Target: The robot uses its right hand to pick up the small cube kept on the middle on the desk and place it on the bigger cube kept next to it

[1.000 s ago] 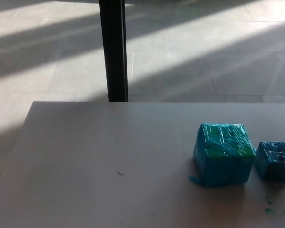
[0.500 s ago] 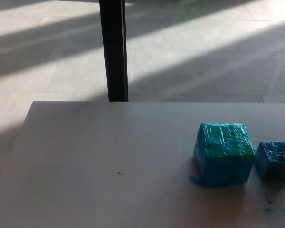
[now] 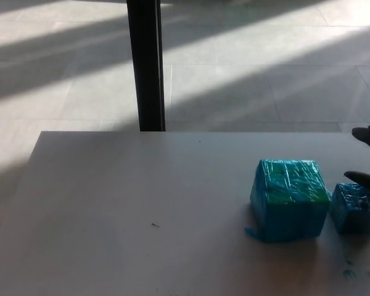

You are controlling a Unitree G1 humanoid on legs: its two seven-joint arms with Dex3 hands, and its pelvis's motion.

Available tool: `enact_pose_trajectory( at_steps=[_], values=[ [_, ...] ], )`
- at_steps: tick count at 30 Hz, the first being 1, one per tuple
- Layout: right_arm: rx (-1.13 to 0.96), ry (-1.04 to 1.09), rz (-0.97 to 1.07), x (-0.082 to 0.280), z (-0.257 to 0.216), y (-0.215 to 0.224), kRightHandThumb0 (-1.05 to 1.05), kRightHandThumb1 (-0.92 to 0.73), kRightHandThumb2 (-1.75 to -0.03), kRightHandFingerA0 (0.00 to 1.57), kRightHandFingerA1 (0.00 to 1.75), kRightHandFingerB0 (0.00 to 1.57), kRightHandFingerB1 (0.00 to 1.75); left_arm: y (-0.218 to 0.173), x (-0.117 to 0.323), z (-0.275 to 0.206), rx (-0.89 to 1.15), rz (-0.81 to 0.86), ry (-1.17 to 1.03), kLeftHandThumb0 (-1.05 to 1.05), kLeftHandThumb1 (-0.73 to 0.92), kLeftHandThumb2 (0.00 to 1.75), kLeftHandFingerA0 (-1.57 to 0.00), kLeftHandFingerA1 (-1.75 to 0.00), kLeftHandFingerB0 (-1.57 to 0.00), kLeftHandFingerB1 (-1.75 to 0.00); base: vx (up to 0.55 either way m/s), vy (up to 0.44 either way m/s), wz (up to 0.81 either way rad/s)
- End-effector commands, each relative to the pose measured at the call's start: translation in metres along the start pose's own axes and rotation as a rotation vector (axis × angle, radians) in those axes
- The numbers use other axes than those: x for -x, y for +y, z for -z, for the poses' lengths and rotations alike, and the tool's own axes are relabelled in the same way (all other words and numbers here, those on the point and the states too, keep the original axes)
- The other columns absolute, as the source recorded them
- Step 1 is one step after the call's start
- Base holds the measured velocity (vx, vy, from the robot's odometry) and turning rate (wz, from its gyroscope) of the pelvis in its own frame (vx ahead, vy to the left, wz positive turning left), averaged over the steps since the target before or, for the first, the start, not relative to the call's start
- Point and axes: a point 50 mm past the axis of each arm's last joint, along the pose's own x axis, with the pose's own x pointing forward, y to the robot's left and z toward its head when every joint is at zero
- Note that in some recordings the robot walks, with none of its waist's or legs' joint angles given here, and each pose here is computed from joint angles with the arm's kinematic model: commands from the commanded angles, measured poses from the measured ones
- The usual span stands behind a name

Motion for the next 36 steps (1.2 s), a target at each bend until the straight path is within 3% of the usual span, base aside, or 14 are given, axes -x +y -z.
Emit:
enact_pose_trajectory(
  at_steps=[1,2,5,6,8,9,12,13,20,22,23,26,28,36],
  values=[
    [0.126,-0.028,0.039,-0.006,-0.002,0.010,-0.90,-0.51,-0.87,0.00,0.07,0.00,0.00,0.004,0.002,-0.001,-0.006,-0.010,0.008,-0.85,0.75,1.17,-0.35,-0.60,-0.22,-0.48,0.00,0.000,0.00],
    [0.130,-0.035,0.042,-0.006,-0.002,0.011,-0.86,-0.47,-0.81,0.00,0.00,0.00,0.02,0.004,0.002,-0.001,-0.001,-0.008,0.007,-0.88,0.92,0.69,-0.36,-0.49,-0.33,-0.39,0.00,0.000,0.00],
    [0.142,-0.045,0.047,-0.008,0.000,0.013,-0.87,-0.48,-0.81,0.00,0.00,0.00,0.02,0.004,0.001,-0.001,0.012,-0.012,0.008,-0.87,0.92,0.68,-0.38,-0.51,-0.34,-0.39,0.00,0.000,0.00],
    [0.160,-0.036,0.045,-0.008,0.002,0.013,-0.85,-0.45,-0.79,0.00,0.00,0.00,0.04,0.005,0.001,-0.001,0.008,-0.012,0.009,-0.86,0.75,1.17,-0.34,-0.59,-0.22,-0.47,0.00,0.000,0.00],
    [0.159,-0.024,0.042,-0.009,0.008,0.013,-0.83,-0.44,-0.78,0.00,0.00,0.00,0.04,0.005,0.001,-0.001,-0.005,-0.012,0.003,-0.88,0.92,0.69,-0.32,-0.48,-0.36,-0.39,0.00,0.000,0.00],
    [0.142,-0.015,0.044,-0.009,0.011,0.013,-0.83,-0.44,-0.78,0.00,0.00,0.00,0.04,0.005,0.002,-0.001,-0.010,-0.008,0.006,-0.91,0.78,1.18,-0.24,-0.54,-0.29,-0.50,0.00,0.000,0.00],
    [0.134,0.000,0.044,-0.008,0.017,0.014,-0.85,-0.48,-0.80,0.00,0.03,0.05,0.00,0.006,0.002,-0.003,-0.008,-0.009,0.007,-0.87,0.76,1.17,-0.33,-0.59,-0.23,-0.48,0.00,0.000,0.00],
    [0.133,0.019,0.040,-0.008,0.023,0.014,-0.80,-0.45,-0.77,0.00,0.03,0.07,0.00,0.006,0.002,-0.003,-0.006,-0.009,0.004,-0.89,0.92,0.68,-0.37,-0.51,-0.34,-0.39,0.00,0.000,0.00],
    [0.155,0.066,0.023,-0.006,0.037,0.017,-0.74,-0.41,-0.73,0.00,0.04,0.09,0.00,0.007,0.002,-0.003,0.020,-0.004,0.008,-0.86,0.73,1.16,-0.35,-0.61,-0.21,-0.47,0.00,0.000,0.00],
    [0.156,0.067,0.007,-0.005,0.038,0.018,-0.76,-0.41,-0.72,0.00,0.00,0.14,0.00,0.007,0.002,-0.004,-0.004,-0.011,0.003,-0.89,0.92,0.68,-0.36,-0.51,-0.35,-0.39,0.00,0.000,0.00],
    [0.163,0.068,0.002,-0.005,0.038,0.018,-0.70,-0.40,-0.76,0.00,0.10,0.06,0.10,0.007,0.002,-0.005,-0.015,-0.012,0.002,-0.87,0.75,1.17,-0.35,-0.60,-0.22,-0.47,0.00,0.000,0.00],
    [0.207,0.062,-0.012,-0.008,0.035,0.024,-0.74,-0.41,-0.74,0.00,0.02,0.10,0.09,0.007,0.002,-0.006,-0.031,-0.011,-0.001,-0.87,0.76,1.18,-0.34,-0.59,-0.22,-0.48,0.00,0.000,0.00],
    [0.230,0.054,-0.034,-0.010,0.031,0.028,-0.74,-0.41,-0.74,0.00,0.02,0.10,0.11,0.007,0.002,-0.006,-0.013,-0.001,-0.005,-0.89,0.92,0.69,-0.35,-0.50,-0.33,-0.39,0.00,0.000,0.00],
    [0.361,-0.001,-0.040,-0.016,0.018,0.037,-0.75,-0.42,-0.75,0.00,0.00,0.12,0.18,0.004,0.001,-0.012,-0.037,-0.002,-0.012,-0.88,0.92,0.71,-0.39,-0.50,-0.34,-0.38,0.00,0.000,0.00]
  ],
)
